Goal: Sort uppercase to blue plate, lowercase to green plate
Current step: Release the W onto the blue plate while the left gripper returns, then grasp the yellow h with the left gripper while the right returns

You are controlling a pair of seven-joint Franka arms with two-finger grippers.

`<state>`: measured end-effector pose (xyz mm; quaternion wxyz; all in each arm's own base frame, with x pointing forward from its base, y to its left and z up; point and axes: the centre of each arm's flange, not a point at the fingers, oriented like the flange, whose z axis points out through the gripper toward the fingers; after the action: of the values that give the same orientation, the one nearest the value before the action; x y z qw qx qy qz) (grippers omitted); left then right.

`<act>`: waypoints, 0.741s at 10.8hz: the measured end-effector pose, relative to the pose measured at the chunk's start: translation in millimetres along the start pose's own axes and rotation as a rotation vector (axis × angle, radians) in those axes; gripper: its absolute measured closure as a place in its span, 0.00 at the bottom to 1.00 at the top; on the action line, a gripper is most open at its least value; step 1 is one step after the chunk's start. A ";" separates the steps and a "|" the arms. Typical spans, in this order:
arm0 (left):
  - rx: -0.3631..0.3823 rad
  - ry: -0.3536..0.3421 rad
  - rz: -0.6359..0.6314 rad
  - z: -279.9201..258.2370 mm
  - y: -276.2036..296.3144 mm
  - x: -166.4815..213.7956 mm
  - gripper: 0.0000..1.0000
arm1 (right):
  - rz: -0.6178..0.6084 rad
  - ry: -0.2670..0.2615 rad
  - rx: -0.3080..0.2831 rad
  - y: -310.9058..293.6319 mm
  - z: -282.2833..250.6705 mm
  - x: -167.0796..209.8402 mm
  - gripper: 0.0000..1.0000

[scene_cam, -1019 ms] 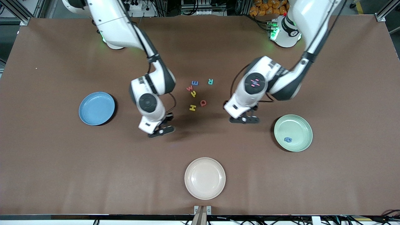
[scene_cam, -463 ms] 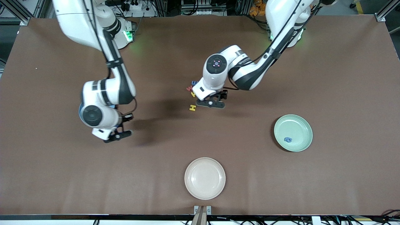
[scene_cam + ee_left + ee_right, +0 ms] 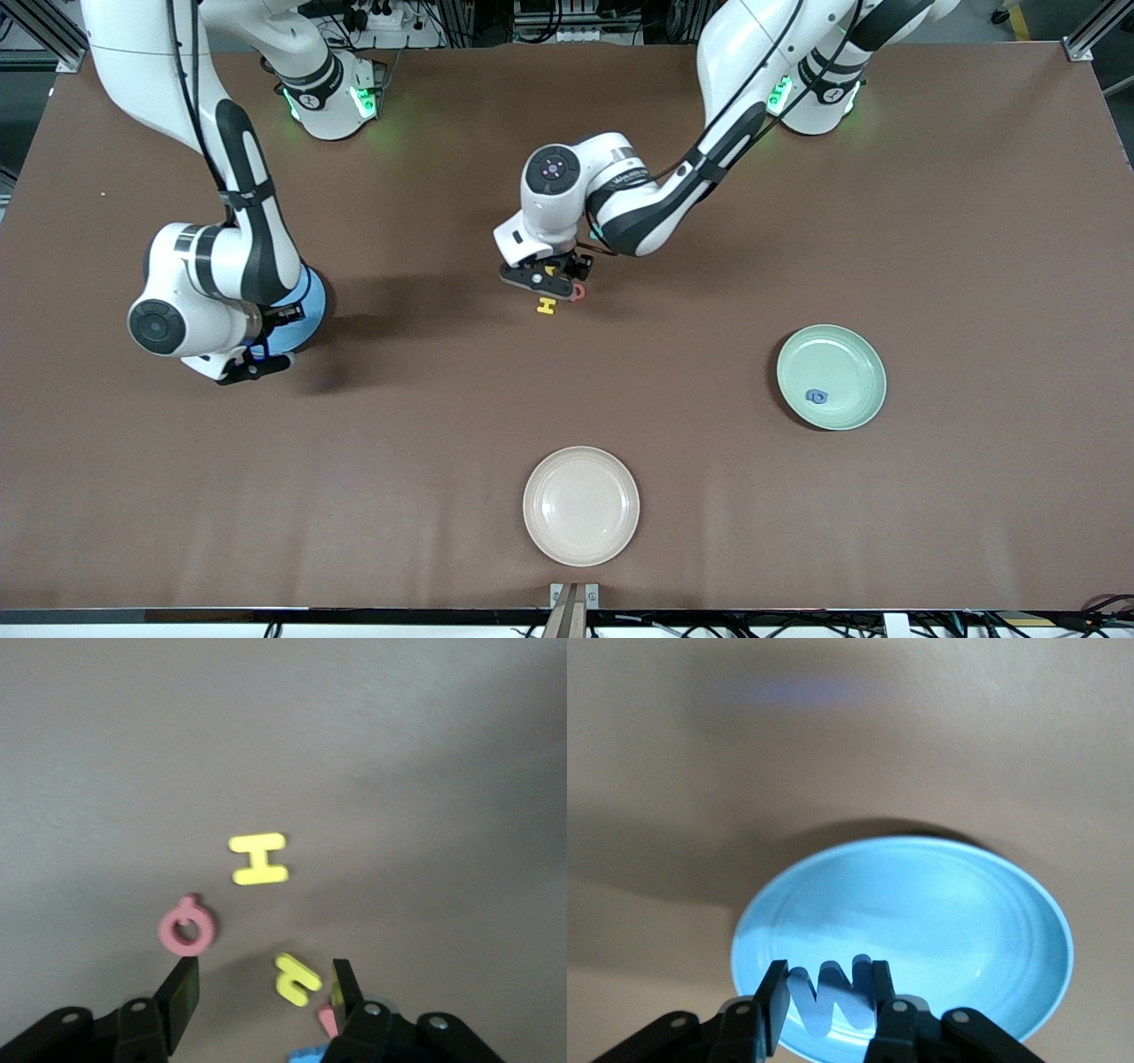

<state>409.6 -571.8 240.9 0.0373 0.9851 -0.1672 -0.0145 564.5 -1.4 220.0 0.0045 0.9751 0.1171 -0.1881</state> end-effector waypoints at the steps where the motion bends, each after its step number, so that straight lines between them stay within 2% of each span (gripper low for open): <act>1: 0.000 -0.001 0.011 0.6 6.4 -4.2 0.33 | 0.007 0.002 0.002 3.1 2.3 -2.3 0.48; 2: 0.001 -0.004 0.022 2.3 12.8 -9.2 0.33 | 0.012 0.004 0.003 3.4 3.4 -2.7 0.35; 4: 0.007 -0.022 0.045 14.6 24.9 -21.0 0.35 | 0.008 0.011 0.002 -2.3 1.9 -0.9 0.17; 5: 0.011 -0.036 0.048 24.1 26.9 -24.9 0.36 | 0.012 0.021 0.002 -7.7 -1.0 1.5 0.15; 6: 0.016 -0.049 0.026 33.0 25.8 -26.4 0.41 | 0.033 0.037 0.001 -15.8 -6.2 5.4 0.12; 7: 0.021 -0.057 -0.037 39.4 23.1 -26.0 0.45 | 0.065 0.054 0.002 -28.4 -14.0 11.1 0.11; 8: 0.026 -0.061 -0.127 43.6 20.9 -25.3 0.47 | 0.087 0.076 0.004 -45.5 -24.9 18.2 0.04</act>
<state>377.1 -586.1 199.4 0.0182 0.9933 -0.1053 -0.0446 579.6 48.3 238.0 0.0063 0.9858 0.0745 -0.1505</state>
